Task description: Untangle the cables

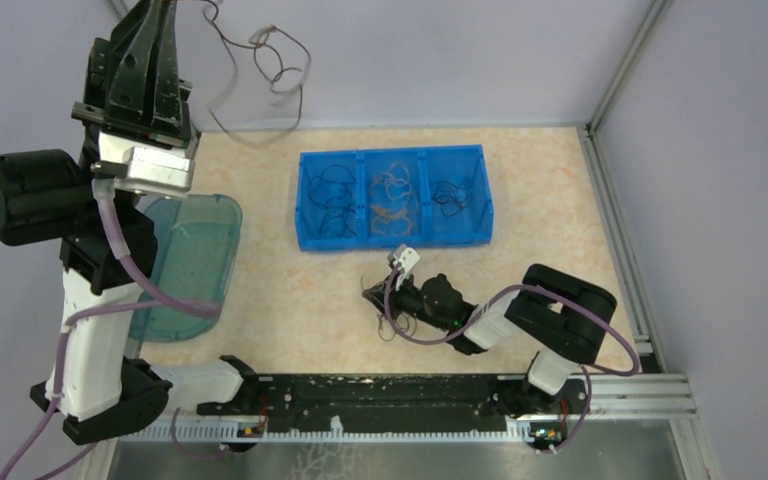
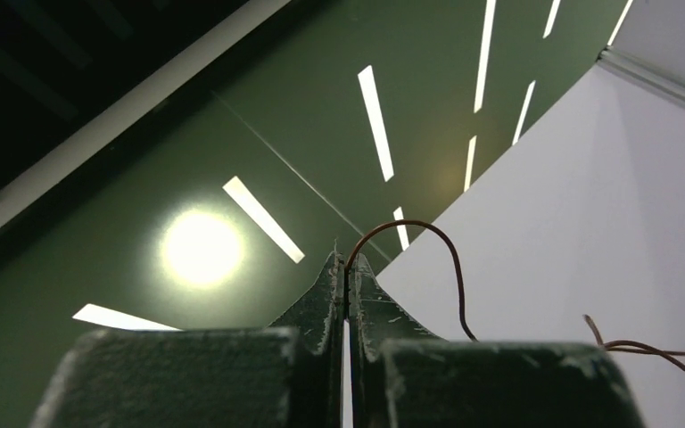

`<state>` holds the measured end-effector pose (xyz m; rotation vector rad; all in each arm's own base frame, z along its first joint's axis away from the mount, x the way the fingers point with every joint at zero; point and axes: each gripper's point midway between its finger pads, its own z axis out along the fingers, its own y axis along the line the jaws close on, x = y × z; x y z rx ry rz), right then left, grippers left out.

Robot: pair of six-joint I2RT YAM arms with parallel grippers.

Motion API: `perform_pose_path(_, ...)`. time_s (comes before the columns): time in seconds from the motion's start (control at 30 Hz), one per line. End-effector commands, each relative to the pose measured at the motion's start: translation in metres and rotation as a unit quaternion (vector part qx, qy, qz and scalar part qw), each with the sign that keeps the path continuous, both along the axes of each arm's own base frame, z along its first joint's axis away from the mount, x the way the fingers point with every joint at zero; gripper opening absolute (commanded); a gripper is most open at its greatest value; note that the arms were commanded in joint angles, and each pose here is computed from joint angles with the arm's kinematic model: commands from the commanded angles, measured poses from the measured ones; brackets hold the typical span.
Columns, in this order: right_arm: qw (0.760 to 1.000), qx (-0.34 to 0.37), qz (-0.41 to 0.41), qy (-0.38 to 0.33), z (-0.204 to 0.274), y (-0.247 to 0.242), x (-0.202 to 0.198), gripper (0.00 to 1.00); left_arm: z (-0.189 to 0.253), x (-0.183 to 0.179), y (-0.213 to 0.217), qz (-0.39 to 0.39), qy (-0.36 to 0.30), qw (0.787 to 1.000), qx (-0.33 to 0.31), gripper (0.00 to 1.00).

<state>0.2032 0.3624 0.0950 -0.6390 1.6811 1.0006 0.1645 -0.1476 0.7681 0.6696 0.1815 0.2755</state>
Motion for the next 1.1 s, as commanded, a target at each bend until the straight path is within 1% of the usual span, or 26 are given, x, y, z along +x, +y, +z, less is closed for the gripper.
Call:
perform_pose_path(0.0, 0.999, 0.024, -0.015, -0.024, 0.013, -0.001, 0.006, 0.00, 0.025, -0.020, 0.021, 0.022, -0.051, 0.998, -0.037, 0.00)
perform_pose_path(0.07, 0.999, 0.023, -0.018, -0.022, 0.012, -0.001, 0.007, 0.00, 0.026, -0.019, 0.020, 0.023, -0.053, 0.998, -0.040, 0.00)
perform_pose_path(0.1, 1.000, 0.014, -0.017, -0.016, 0.003, -0.002, 0.006, 0.00, 0.027, -0.019, 0.020, 0.020, -0.049, 0.998, -0.039, 0.00)
perform_pose_path(0.2, 1.000, 0.016, -0.015, -0.022, 0.007, 0.000, 0.007, 0.09, 0.017, -0.015, 0.009, -0.004, -0.020, 1.000, -0.013, 0.00)
perform_pose_path(0.23, 0.999, 0.029, -0.015, -0.033, 0.021, 0.000, 0.007, 0.14, 0.011, -0.013, 0.004, -0.013, -0.009, 1.000, -0.002, 0.00)
perform_pose_path(0.3, 0.998, 0.041, -0.017, -0.047, 0.039, 0.001, 0.009, 0.31, -0.003, -0.007, -0.007, -0.030, 0.017, 0.999, 0.022, 0.00)
perform_pose_path(0.4, 0.995, 0.069, -0.011, -0.073, 0.076, 0.001, 0.008, 0.53, -0.026, 0.004, -0.019, -0.045, 0.055, 0.997, 0.044, 0.00)
perform_pose_path(0.47, 0.993, 0.083, -0.006, -0.088, 0.098, -0.001, 0.005, 0.63, -0.047, 0.014, -0.028, -0.051, 0.084, 0.993, 0.065, 0.00)
perform_pose_path(0.57, 0.989, 0.096, 0.004, -0.112, 0.126, -0.007, -0.002, 0.75, -0.080, 0.025, -0.042, -0.074, 0.135, 0.984, 0.089, 0.00)
perform_pose_path(0.67, 0.986, 0.096, 0.007, -0.133, 0.148, -0.015, -0.007, 0.79, -0.106, 0.031, -0.053, -0.096, 0.178, 0.973, 0.110, 0.00)
perform_pose_path(0.8, 0.983, 0.095, 0.000, -0.158, 0.173, -0.031, -0.012, 0.81, -0.144, 0.045, -0.065, -0.112, 0.241, 0.956, 0.128, 0.00)
perform_pose_path(0.9, 0.977, 0.112, -0.012, -0.184, 0.201, -0.046, -0.015, 0.85, -0.179, 0.056, -0.073, -0.121, 0.297, 0.937, 0.137, 0.00)
perform_pose_path(1.07, 0.962, 0.129, -0.033, -0.238, 0.247, -0.064, -0.018, 0.88, -0.236, 0.066, -0.090, -0.148, 0.385, 0.899, 0.148, 0.00)
